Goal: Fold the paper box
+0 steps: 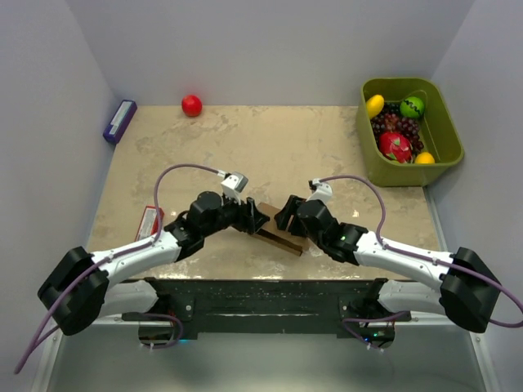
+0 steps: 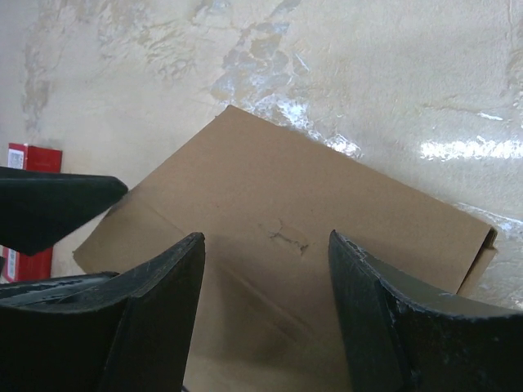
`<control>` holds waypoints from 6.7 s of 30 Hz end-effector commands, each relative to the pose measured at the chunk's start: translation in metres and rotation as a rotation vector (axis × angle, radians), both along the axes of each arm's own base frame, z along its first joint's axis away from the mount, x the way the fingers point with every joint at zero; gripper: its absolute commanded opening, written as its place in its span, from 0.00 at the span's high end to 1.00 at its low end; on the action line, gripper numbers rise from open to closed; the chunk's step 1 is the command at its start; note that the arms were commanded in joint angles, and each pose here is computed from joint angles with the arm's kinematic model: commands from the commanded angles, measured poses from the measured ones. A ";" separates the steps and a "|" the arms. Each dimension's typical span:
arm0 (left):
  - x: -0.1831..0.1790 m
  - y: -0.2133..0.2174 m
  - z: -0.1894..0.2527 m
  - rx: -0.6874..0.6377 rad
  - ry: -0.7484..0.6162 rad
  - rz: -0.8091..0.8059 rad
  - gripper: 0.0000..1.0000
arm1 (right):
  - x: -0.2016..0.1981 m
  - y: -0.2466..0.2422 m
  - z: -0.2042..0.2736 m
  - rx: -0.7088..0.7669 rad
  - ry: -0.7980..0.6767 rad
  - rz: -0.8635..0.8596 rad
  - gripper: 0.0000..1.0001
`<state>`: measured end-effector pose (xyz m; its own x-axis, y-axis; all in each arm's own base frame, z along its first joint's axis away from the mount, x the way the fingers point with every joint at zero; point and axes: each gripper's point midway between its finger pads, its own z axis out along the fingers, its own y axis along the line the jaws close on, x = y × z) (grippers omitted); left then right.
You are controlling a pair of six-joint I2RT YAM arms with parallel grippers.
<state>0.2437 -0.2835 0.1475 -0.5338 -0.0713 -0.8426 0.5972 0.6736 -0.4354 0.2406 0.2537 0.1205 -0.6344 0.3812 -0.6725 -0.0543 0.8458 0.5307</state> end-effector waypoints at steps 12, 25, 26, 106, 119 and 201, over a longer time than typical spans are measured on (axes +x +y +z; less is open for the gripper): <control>-0.013 0.001 -0.038 -0.031 0.069 -0.030 0.34 | -0.010 -0.004 -0.028 -0.032 0.049 0.012 0.34; -0.002 0.001 -0.029 0.016 0.016 -0.024 0.34 | -0.031 -0.016 -0.014 0.010 0.075 0.045 0.34; -0.001 0.002 -0.032 0.024 0.021 -0.020 0.34 | -0.035 -0.017 -0.019 0.010 0.090 0.052 0.35; -0.004 0.052 -0.059 -0.218 0.340 -0.019 0.07 | -0.083 -0.082 -0.120 0.274 0.355 -0.144 0.99; -0.014 0.013 -0.048 -0.321 0.395 -0.154 0.44 | -0.081 -0.081 -0.113 0.265 0.321 -0.122 0.98; -0.036 0.076 -0.025 -0.314 0.656 -0.196 0.68 | -0.069 0.055 -0.024 -1.421 -0.593 0.275 0.37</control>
<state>0.2194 -0.2030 0.1088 -0.9419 -0.1552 -0.2980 0.2052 0.4365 -0.8760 0.1699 0.3008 0.0890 -0.1235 -0.8455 -0.5194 -0.1399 0.5331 -0.8344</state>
